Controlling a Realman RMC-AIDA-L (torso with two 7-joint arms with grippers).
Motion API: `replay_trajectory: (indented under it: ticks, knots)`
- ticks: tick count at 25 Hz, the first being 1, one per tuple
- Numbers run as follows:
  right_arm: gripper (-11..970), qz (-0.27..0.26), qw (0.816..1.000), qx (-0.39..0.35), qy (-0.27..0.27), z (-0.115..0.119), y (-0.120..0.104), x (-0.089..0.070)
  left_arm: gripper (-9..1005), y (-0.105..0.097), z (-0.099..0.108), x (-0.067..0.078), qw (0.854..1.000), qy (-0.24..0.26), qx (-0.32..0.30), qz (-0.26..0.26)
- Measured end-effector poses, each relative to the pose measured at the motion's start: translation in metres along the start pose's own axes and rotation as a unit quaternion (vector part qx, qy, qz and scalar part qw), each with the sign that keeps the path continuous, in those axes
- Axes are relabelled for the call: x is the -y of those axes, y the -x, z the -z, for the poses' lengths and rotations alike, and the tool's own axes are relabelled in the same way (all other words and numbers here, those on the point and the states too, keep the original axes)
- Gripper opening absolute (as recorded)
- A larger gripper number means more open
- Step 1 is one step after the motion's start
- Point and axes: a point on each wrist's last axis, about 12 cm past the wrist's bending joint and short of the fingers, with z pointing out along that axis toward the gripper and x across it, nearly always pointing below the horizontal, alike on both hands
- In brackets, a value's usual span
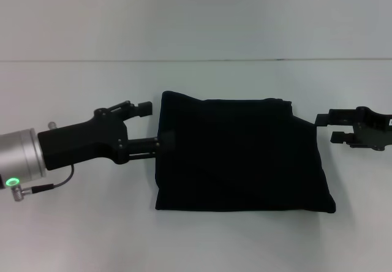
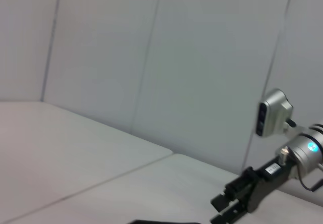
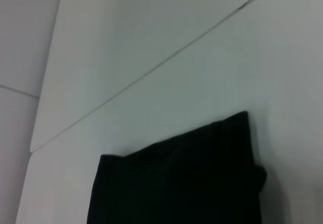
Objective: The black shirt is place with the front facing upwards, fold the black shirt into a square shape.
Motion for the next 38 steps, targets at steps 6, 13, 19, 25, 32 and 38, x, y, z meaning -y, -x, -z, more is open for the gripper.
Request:
replay_trajectory:
  ticks: [6, 13, 19, 25, 32, 38]
  knots:
    - [738, -0.021, 1.0, 0.009, -0.003, -0.005, -0.001, 0.0, 949, 0.0, 0.011, -0.001, 1.0, 0.002, 0.005, 0.003]
    - [736, -0.047, 0.999, 0.002, -0.001, -0.015, -0.006, -0.004, 949, -0.004, 0.024, -0.001, 1.0, 0.005, -0.005, 0.006]
    - [738, -0.07, 0.997, 0.005, -0.004, -0.026, -0.012, -0.005, 950, -0.006, 0.027, 0.0, 1.0, 0.004, -0.009, 0.007]
    - [737, -0.072, 0.997, 0.019, -0.011, -0.041, -0.018, -0.007, 950, -0.007, 0.026, 0.001, 1.0, 0.0, -0.012, 0.007]
    - [736, -0.063, 0.997, 0.033, -0.003, -0.049, -0.017, -0.013, 950, -0.008, 0.025, 0.003, 1.0, -0.006, -0.01, 0.008]
    - [732, -0.054, 0.998, 0.04, -0.015, -0.053, -0.015, -0.014, 949, -0.009, 0.027, 0.004, 1.0, -0.007, -0.01, 0.008]
